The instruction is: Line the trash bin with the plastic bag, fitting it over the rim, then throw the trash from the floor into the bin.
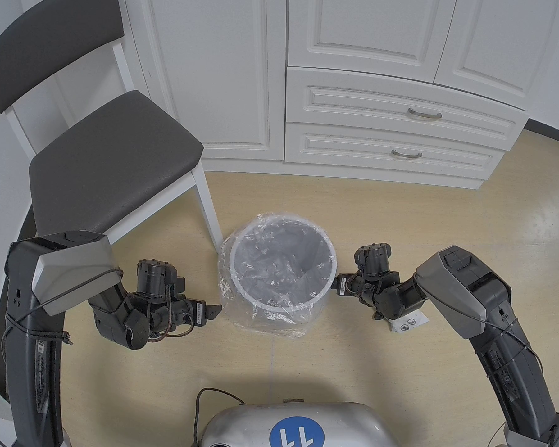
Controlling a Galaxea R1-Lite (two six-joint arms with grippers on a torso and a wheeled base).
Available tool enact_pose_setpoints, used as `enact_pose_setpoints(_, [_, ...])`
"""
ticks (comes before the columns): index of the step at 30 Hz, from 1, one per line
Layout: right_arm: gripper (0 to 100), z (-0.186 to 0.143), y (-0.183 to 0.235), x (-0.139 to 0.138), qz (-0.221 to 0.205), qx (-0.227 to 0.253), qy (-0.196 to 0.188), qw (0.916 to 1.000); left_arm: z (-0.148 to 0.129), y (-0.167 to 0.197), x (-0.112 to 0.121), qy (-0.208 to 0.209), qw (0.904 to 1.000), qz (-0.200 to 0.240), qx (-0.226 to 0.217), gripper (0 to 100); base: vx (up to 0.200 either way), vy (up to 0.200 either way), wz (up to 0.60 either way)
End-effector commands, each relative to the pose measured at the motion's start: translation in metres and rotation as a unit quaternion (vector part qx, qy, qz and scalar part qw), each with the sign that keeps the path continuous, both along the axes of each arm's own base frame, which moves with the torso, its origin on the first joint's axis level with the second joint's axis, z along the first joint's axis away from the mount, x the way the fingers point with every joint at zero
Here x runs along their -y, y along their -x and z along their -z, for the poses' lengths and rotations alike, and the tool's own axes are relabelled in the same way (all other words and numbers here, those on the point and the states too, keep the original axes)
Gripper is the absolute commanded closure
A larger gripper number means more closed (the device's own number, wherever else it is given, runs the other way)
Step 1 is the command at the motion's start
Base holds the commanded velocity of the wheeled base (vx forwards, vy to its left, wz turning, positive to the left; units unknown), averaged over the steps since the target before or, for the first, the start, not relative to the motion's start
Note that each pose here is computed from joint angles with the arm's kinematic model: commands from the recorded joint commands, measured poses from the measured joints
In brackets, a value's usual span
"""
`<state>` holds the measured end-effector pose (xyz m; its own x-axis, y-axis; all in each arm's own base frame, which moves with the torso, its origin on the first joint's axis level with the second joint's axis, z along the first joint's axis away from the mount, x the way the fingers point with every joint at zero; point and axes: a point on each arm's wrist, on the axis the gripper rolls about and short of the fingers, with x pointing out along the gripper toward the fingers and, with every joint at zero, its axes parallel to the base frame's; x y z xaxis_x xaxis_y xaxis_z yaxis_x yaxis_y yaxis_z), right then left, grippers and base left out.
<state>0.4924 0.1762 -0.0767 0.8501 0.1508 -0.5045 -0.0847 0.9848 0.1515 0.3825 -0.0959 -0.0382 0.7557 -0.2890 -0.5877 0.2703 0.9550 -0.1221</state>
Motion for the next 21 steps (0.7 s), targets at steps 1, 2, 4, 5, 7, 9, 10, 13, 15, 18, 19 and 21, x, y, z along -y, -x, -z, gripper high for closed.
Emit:
enact_pose_setpoints(1, [0, 0.004, -0.001, 0.001, 0.006, -0.017, 0.008, 0.9998, 0.002, 0.003, 0.005, -0.001, 1.0000, 0.007, -0.004, 0, 0.000, 0.000, 0.00])
enact_pose_setpoints(2, [0, 0.004, -0.001, 0.001, 0.006, -0.019, 0.009, 0.9998, 0.002, 0.003, 0.005, -0.001, 1.0000, 0.008, -0.004, 0, 0.000, 0.000, 0.00])
enact_pose_setpoints(4, [0, 0.004, -0.002, 0.001, 0.010, -0.042, 0.018, 0.9989, 0.003, 0.006, 0.007, -0.003, 0.9999, 0.011, -0.007, 0, 0.000, 0.000, 0.00])
enact_pose_setpoints(5, [0, 0.003, -0.003, 0.001, 0.015, -0.044, 0.022, 0.9987, 0.004, 0.006, 0.007, -0.003, 0.9999, 0.013, -0.007, 0, 0.000, 0.000, 0.00])
enact_pose_setpoints(7, [0, 0.005, -0.006, 0.000, 0.031, -0.045, 0.025, 0.9982, 0.005, 0.008, 0.008, -0.005, 0.9998, 0.016, -0.009, 0, 0.000, 0.000, 0.00])
enact_pose_setpoints(9, [0, 0.005, -0.006, 0.000, 0.036, -0.047, 0.027, 0.9979, 0.005, 0.009, 0.009, -0.009, 0.9997, 0.021, -0.009, 0, 0.000, 0.000, 0.00])
enact_pose_setpoints(10, [0, 0.005, -0.006, 0.000, 0.036, -0.051, 0.029, 0.9976, 0.005, 0.010, 0.010, -0.010, 0.9996, 0.026, -0.006, 0, 0.000, 0.000, 0.00])
enact_pose_setpoints(13, [0, 0.004, -0.003, -0.001, 0.035, -0.056, 0.030, 0.9973, 0.006, 0.016, 0.009, -0.002, 0.9987, 0.050, 0.004, 0, 0.000, 0.000, 0.00])
enact_pose_setpoints(15, [0, 0.001, 0.001, -0.001, 0.033, -0.061, 0.033, 0.9970, 0.006, 0.021, 0.010, 0.007, 0.9962, 0.084, 0.023, 0, 0.000, 0.000, 0.00])
enact_pose_setpoints(18, [0, -0.003, 0.006, -0.002, 0.030, -0.065, 0.035, 0.9968, 0.003, 0.025, 0.018, 0.018, 0.9920, 0.116, 0.047, 0, 0.000, 0.000, 0.00])
enact_pose_setpoints(19, [0, -0.003, 0.007, -0.001, 0.030, -0.066, 0.035, 0.9967, 0.003, 0.026, 0.022, 0.019, 0.9911, 0.122, 0.049, 0, 0.000, 0.000, 0.00])
enact_pose_setpoints(21, [0, -0.004, 0.009, -0.001, 0.029, -0.068, 0.035, 0.9966, 0.005, 0.027, 0.030, 0.019, 0.9897, 0.133, 0.049, 0, 0.000, 0.000, 0.00])
